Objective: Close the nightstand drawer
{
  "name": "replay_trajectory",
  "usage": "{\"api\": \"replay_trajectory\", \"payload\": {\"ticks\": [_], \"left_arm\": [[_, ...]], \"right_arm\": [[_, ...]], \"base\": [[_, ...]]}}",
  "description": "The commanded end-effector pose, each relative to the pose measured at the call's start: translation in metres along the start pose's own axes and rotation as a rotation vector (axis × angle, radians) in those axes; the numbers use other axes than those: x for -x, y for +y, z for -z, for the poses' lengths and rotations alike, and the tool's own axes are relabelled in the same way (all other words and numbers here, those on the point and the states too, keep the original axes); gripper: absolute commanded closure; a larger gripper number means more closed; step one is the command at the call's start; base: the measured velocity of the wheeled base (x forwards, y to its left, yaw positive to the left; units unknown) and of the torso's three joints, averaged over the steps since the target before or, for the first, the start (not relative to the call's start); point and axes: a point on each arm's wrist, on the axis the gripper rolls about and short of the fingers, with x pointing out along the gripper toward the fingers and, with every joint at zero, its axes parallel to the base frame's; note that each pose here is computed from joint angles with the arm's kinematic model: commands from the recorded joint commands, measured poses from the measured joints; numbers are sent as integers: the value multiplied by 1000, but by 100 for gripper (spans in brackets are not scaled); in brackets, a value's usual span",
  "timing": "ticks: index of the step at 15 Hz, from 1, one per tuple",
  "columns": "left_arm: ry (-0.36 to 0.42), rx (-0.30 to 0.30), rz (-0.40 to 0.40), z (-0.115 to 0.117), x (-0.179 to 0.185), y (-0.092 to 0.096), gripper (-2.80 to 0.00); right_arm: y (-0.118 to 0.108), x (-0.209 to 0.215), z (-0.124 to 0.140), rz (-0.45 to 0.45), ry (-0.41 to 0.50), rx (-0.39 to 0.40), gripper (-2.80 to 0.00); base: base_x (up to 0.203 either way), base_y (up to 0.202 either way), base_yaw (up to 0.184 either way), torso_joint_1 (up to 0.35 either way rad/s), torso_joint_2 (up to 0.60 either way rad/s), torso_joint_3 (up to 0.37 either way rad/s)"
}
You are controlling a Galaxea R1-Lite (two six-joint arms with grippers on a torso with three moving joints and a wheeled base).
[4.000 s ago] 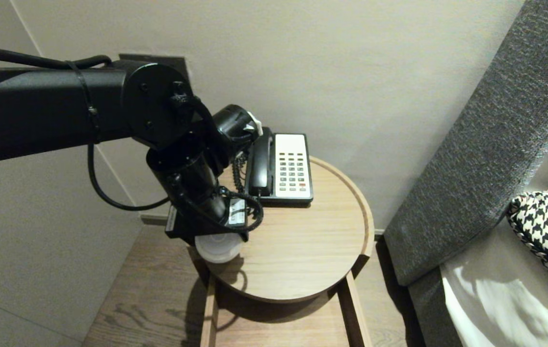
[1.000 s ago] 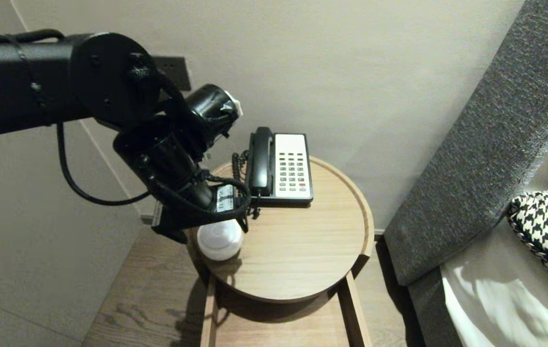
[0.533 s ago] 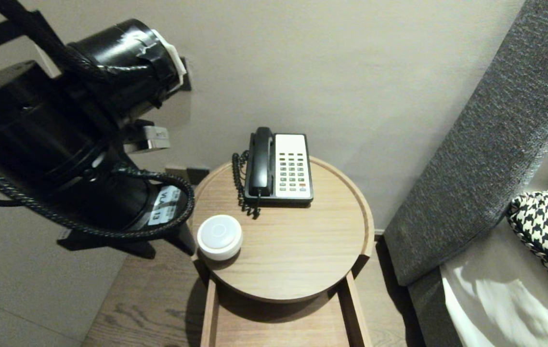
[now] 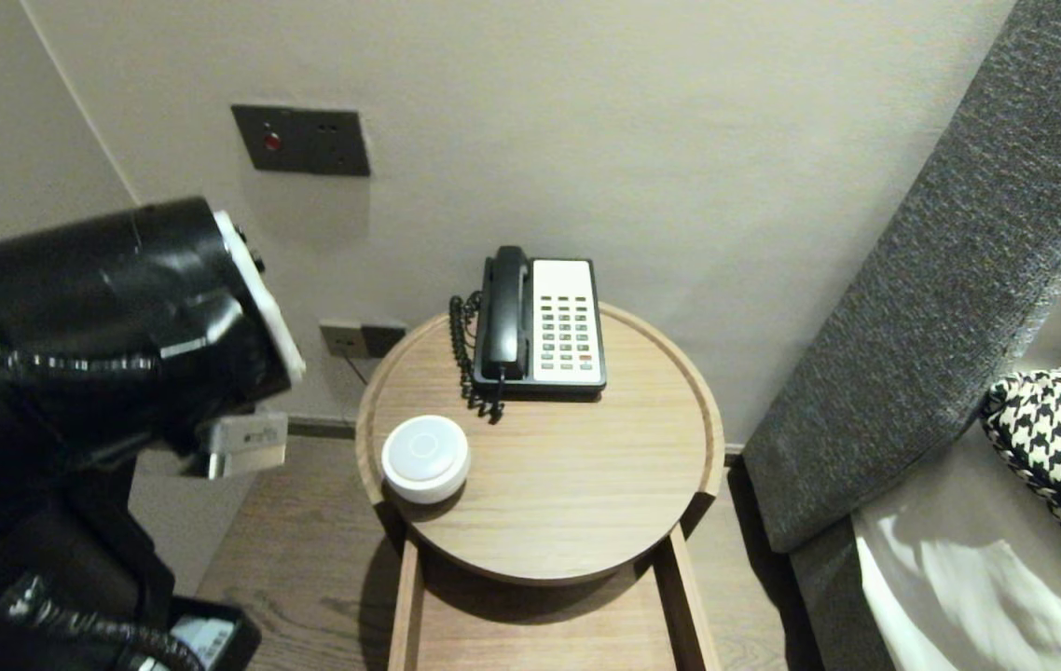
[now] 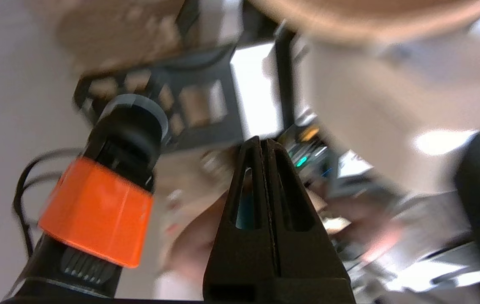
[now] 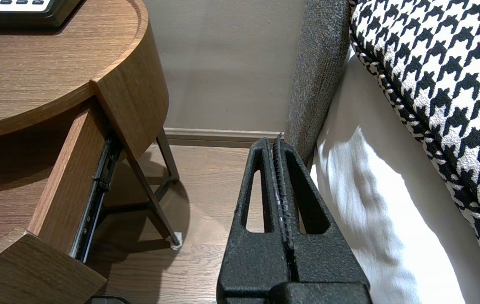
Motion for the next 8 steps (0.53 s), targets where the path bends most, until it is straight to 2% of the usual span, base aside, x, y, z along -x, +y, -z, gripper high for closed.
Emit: {"api": "replay_trajectory", "payload": {"ticks": [1, 8], "left_arm": [[69, -57, -57, 15, -18, -4, 0], [88, -97, -74, 19, -76, -13, 0]], "right_arm": [[0, -2, 11, 0, 41, 1, 0], [0, -2, 11, 0, 41, 1, 0]], "base": [[0, 0, 0, 0, 0, 0], [0, 0, 0, 0, 0, 0]]}}
